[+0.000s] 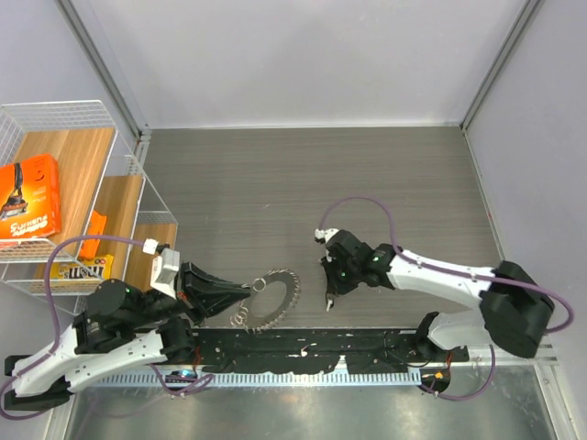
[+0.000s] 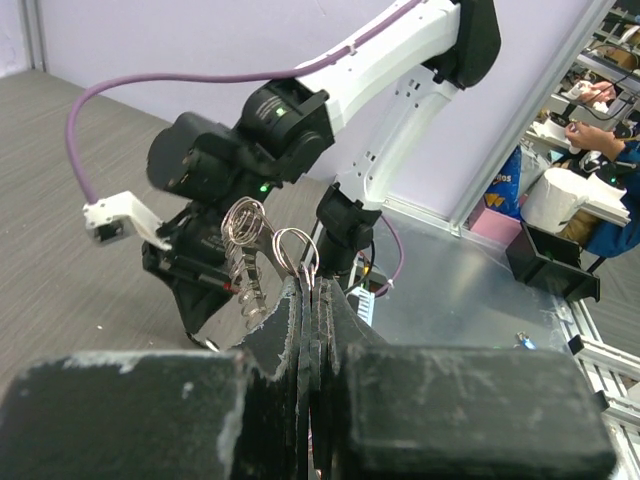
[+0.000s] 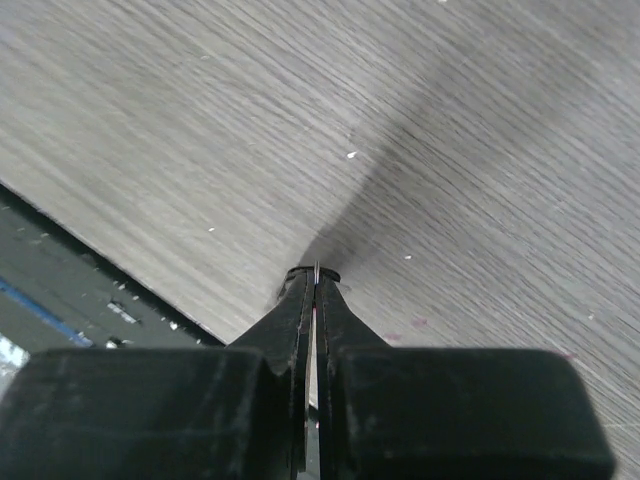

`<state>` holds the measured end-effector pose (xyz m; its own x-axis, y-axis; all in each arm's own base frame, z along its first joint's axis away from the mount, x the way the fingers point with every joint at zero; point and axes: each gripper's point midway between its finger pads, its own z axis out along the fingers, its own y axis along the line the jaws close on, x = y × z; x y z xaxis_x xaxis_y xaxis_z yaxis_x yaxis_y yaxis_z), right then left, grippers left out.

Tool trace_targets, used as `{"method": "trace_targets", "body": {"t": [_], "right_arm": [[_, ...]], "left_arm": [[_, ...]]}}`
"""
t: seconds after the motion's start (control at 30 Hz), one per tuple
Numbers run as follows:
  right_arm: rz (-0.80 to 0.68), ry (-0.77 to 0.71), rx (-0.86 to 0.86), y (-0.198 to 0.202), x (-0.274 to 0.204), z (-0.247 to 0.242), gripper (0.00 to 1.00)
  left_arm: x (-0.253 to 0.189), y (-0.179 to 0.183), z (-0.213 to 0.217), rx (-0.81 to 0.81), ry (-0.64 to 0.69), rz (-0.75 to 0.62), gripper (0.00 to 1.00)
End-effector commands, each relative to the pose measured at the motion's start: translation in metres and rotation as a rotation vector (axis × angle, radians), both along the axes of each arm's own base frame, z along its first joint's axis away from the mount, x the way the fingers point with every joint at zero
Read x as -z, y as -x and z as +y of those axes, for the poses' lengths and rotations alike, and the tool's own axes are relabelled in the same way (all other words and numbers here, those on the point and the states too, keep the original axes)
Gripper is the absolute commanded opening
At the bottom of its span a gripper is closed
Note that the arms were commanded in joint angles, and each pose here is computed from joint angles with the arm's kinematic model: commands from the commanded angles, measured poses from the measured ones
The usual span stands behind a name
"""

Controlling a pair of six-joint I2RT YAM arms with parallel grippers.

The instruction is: Put the keys on the keyring

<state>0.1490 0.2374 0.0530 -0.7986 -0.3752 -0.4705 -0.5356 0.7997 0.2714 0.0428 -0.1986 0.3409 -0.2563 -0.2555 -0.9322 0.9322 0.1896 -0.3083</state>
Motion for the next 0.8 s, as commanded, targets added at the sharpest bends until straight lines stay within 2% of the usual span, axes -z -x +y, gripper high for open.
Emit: {"method": "trace_targets", "body": {"t": [0.0,0.13,0.27,0.33,0.57,0.77], "right_arm": [[0.010,-0.010,0.020,-0.018,0.004,0.026,0.06],[-0.013,-0.012,0.029,-0.030,0.007,0.038,0.07],[-0.048,-0.024,0.039,-0.039,0.000,0.041,0.25],[-0.059,-0.033,0.042,-0.039,-0.005,0.040,0.30],[-0.081,-0.037,0.053,-0.035,-0.019,0.030,0.31],[-0.057,-0.009,0.048,-0.025,-0.012,0.019,0.31]], "left_arm": [[-0.034,0.004,0.004,0.012,0.099,-0.023,0.00],[-0.031,0.002,0.006,0.001,0.096,-0.021,0.00],[-0.028,0.000,0.007,-0.013,0.086,-0.020,0.00],[-0.028,-0.001,0.007,-0.018,0.084,-0.025,0.00],[-0.027,-0.001,0.005,-0.016,0.076,-0.030,0.00],[-0.028,-0.002,0.004,-0.017,0.080,-0.032,0.00]]}}
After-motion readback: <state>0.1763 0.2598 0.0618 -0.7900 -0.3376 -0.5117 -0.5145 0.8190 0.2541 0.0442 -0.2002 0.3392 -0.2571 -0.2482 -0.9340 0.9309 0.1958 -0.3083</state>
